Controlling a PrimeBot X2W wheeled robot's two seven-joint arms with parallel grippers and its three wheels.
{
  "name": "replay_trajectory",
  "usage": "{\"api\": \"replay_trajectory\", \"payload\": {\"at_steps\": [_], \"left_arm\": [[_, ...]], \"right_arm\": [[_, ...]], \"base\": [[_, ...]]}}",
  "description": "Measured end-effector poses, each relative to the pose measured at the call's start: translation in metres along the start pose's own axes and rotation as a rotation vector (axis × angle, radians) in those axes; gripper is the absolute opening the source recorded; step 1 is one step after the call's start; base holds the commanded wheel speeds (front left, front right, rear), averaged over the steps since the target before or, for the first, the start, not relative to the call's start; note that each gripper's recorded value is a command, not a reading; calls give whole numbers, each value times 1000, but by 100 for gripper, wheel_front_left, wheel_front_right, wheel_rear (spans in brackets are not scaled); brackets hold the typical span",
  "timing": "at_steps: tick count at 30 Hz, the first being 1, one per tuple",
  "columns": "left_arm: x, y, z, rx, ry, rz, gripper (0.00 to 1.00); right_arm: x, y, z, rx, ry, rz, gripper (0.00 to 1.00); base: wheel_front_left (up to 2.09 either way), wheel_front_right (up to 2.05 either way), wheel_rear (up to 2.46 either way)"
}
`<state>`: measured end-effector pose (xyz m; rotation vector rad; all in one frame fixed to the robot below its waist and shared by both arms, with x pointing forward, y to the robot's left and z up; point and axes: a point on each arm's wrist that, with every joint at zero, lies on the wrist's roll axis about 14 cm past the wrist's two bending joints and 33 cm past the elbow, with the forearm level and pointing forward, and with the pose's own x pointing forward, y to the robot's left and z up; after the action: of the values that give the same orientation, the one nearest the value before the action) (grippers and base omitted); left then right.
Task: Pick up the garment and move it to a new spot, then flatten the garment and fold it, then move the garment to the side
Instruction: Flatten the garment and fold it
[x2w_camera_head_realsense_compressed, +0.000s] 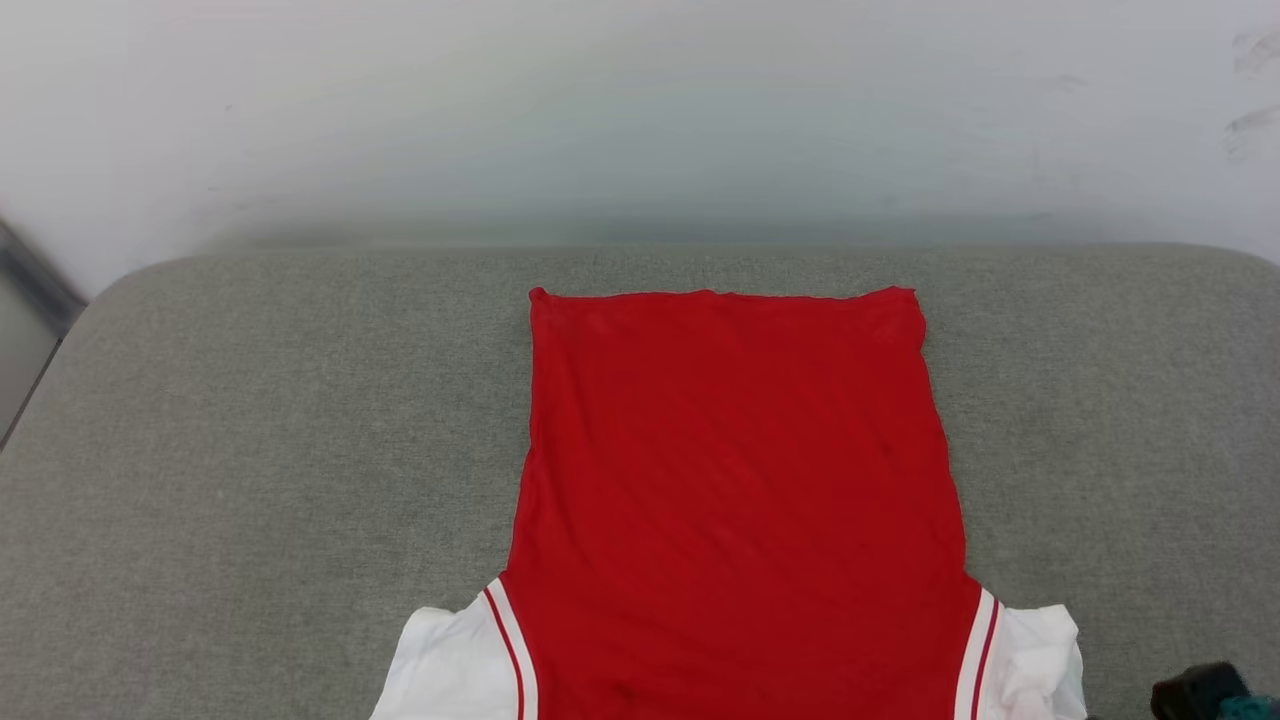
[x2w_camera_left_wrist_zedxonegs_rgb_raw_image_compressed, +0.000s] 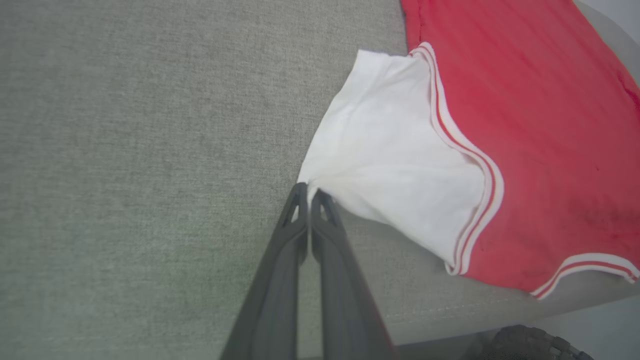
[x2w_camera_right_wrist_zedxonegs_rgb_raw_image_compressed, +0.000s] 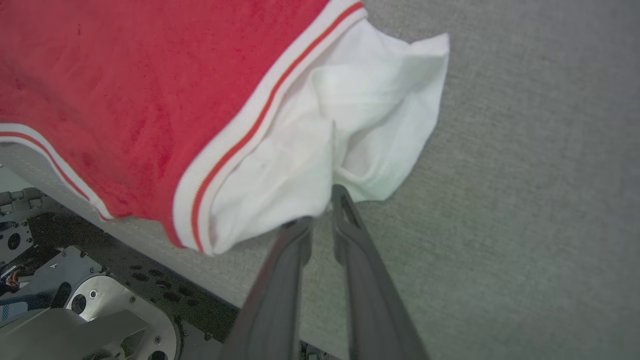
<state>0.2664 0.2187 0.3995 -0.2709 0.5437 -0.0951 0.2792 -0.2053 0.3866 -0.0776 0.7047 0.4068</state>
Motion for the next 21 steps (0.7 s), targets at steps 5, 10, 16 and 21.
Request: {"api": "replay_trajectory", "payload": {"at_steps": [5,10,16,21], "left_arm": [[5,-10,12,19,-34,-27,0],[11,-18,24,31,-64,-42,0],[24,-24,44,65,-106,-54,0],[38,-27,55,79,-125,-64,0]], "right_arm": [[-1,-18,57,-41,-116,-44,100],[-12,-47,161,-135,-331,-121,100],[-8,-66,263,-238,-430,-159,100],[34,-73,292,-274,-249,-143,100]], "base": [[0,0,0],[0,0,0],[0,0,0],[0,0,0]]}}
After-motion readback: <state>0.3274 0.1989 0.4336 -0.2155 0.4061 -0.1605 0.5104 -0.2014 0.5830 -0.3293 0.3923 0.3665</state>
